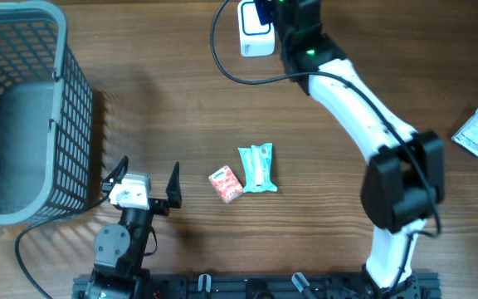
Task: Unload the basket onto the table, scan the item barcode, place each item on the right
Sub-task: 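Carry the glove pack to the white scanner and hold it there, then move the glove pack to the right edge and release it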
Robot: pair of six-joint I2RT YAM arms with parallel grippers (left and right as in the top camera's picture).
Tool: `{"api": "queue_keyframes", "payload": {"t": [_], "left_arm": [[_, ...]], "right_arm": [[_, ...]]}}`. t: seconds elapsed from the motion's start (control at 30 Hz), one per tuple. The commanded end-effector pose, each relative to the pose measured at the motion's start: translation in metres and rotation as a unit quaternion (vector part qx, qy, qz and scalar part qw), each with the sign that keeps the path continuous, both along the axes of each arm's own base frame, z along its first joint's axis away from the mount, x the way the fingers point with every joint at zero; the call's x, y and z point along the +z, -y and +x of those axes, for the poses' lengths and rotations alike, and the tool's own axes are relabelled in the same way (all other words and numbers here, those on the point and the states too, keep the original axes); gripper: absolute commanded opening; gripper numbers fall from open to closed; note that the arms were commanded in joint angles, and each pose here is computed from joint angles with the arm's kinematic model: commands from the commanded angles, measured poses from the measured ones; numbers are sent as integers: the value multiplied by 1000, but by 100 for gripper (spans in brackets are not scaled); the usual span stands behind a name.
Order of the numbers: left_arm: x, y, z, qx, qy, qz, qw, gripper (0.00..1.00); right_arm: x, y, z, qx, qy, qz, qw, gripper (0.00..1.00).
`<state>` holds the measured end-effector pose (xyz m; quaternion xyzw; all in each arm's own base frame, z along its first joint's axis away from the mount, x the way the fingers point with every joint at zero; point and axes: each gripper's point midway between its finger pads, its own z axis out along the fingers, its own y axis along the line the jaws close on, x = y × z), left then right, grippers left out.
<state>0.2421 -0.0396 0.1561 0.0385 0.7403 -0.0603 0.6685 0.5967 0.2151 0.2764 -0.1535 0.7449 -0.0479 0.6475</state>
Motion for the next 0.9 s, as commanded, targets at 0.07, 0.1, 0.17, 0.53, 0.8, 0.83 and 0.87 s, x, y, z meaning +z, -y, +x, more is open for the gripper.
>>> {"api": "queue_keyframes", "payload": {"t": [0.07, 0.1, 0.17, 0.53, 0.8, 0.83, 0.87], "left_arm": [[0, 0, 0, 2, 1, -3, 1000, 100], [0, 0, 0, 2, 1, -3, 1000, 100], [0, 0, 0, 2, 1, -3, 1000, 100], [-1, 0, 0, 2, 1, -3, 1000, 100], [-1, 0, 0, 2, 0, -3, 1000, 100], [-1, 0, 0, 2, 0, -3, 1000, 100], [-1, 0, 0, 2, 0, -3, 1000, 100]], "right_arm": [[-36, -33, 12, -17, 51, -118, 992, 5], [-47, -47, 11, -12, 64, -140, 988, 4], [-64, -59, 11, -14, 75, -163, 984, 5], [-106, -111, -11, -21, 111, -262, 958, 5], [-48, -92, -29, -153, 134, -225, 953, 4], [-33, -76, -32, -190, 132, -232, 945, 4], [-12, -44, -37, -253, 117, -249, 927, 4]]}}
